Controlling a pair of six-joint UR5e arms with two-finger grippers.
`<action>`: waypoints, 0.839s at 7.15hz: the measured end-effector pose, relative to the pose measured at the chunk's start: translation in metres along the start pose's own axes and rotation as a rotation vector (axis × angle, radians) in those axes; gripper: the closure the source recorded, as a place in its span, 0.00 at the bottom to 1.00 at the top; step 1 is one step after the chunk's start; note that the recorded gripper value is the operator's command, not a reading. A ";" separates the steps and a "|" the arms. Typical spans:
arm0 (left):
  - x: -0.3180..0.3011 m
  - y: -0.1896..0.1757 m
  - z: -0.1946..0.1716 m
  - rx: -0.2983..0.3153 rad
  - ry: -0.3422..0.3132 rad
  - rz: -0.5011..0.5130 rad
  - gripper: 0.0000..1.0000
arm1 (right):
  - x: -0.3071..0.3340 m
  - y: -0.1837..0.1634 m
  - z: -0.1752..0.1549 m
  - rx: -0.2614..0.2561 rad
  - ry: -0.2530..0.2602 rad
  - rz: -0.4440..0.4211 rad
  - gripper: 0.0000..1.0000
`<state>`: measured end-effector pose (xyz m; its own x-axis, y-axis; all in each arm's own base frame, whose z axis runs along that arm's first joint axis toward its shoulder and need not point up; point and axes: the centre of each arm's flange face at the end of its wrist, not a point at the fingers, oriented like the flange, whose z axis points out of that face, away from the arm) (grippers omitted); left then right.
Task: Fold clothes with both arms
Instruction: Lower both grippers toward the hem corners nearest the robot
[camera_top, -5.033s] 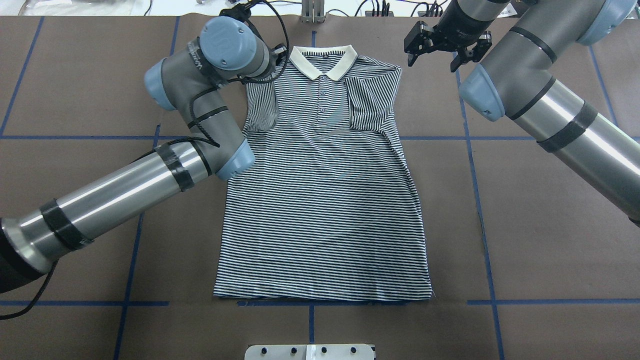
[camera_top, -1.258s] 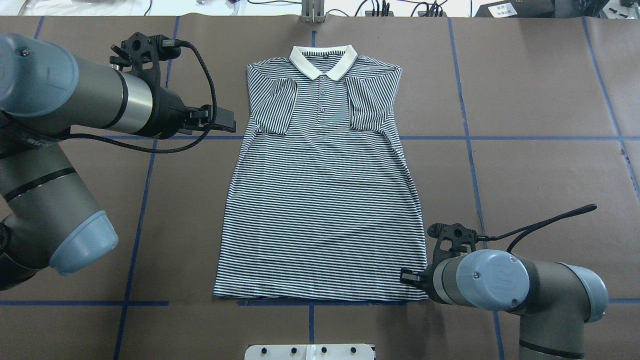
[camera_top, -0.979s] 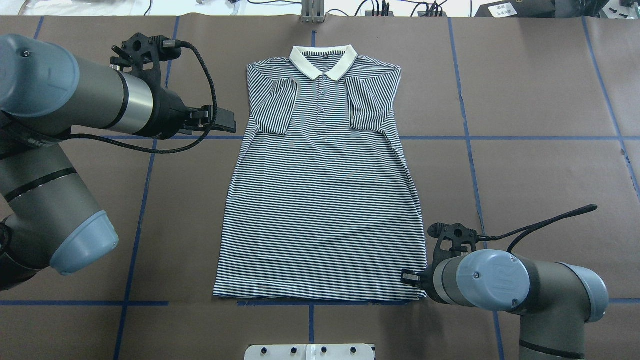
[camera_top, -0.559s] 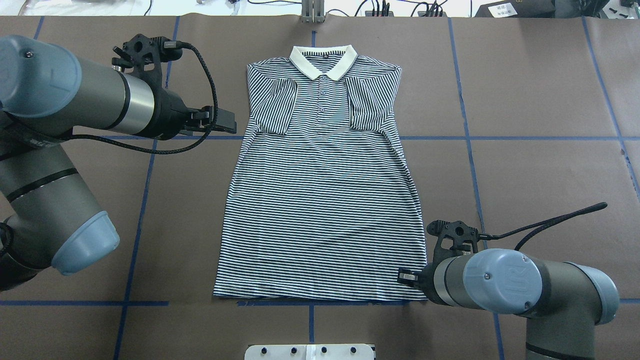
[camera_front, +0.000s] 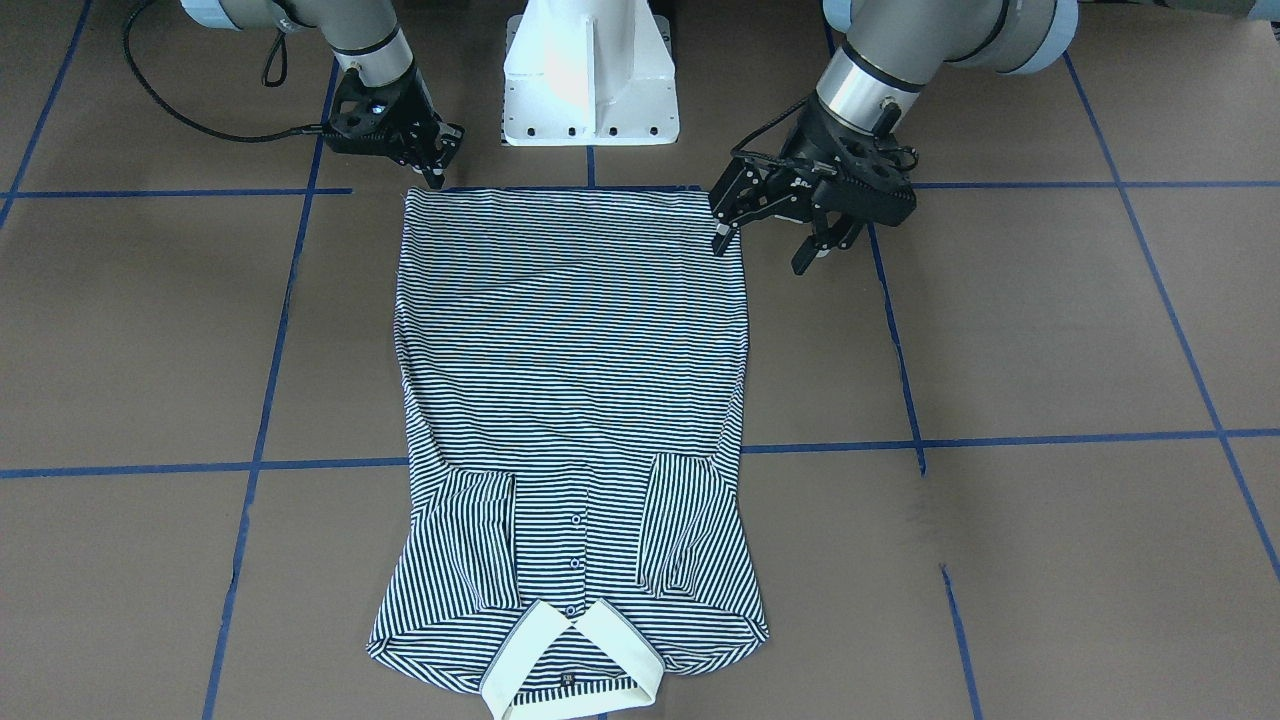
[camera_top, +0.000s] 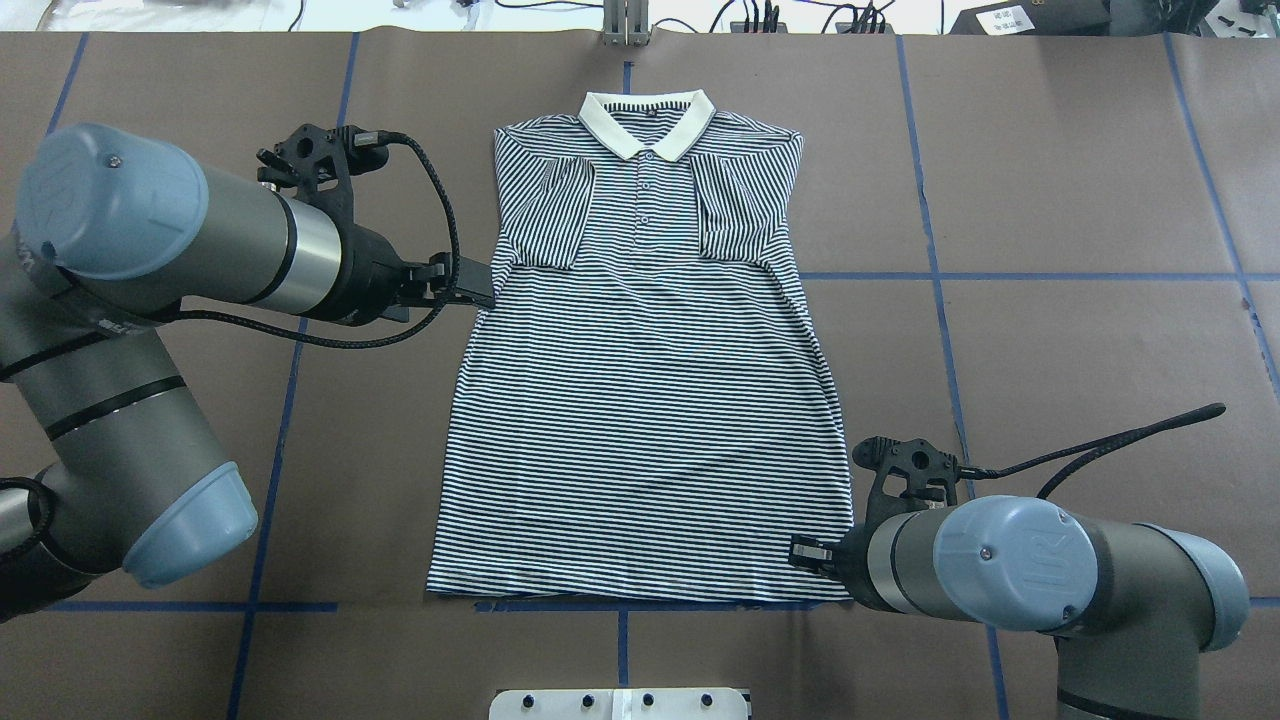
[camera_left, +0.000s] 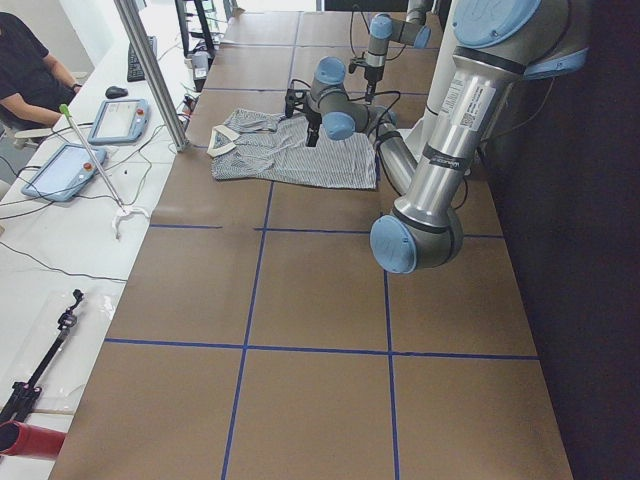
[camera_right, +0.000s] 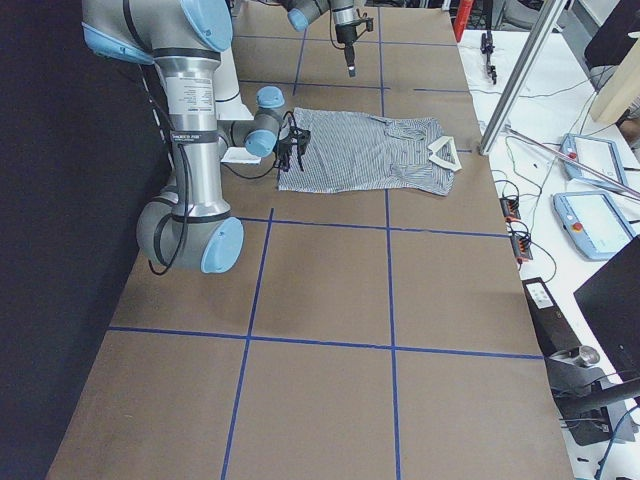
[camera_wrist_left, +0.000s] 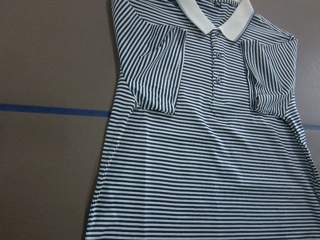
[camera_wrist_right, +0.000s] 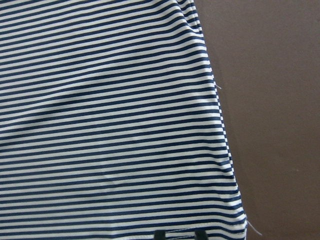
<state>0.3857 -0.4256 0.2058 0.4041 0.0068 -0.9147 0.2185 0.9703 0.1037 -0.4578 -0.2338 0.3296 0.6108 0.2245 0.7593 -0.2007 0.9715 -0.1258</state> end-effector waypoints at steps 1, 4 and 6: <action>0.002 0.002 0.000 -0.002 0.002 -0.005 0.00 | 0.005 -0.001 0.005 0.001 0.015 0.002 0.00; 0.004 0.001 -0.002 0.001 0.008 -0.005 0.00 | 0.014 -0.003 0.031 0.002 0.071 0.005 0.00; 0.006 0.000 -0.005 0.004 0.013 -0.004 0.00 | 0.018 -0.004 0.043 0.005 0.094 0.008 0.00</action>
<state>0.3840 -0.4242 0.1983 0.3916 0.0062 -0.9201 0.2239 0.9693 0.1018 -0.4787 -0.2371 0.3714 0.6783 0.2382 0.6951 -0.2093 0.9694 -0.1279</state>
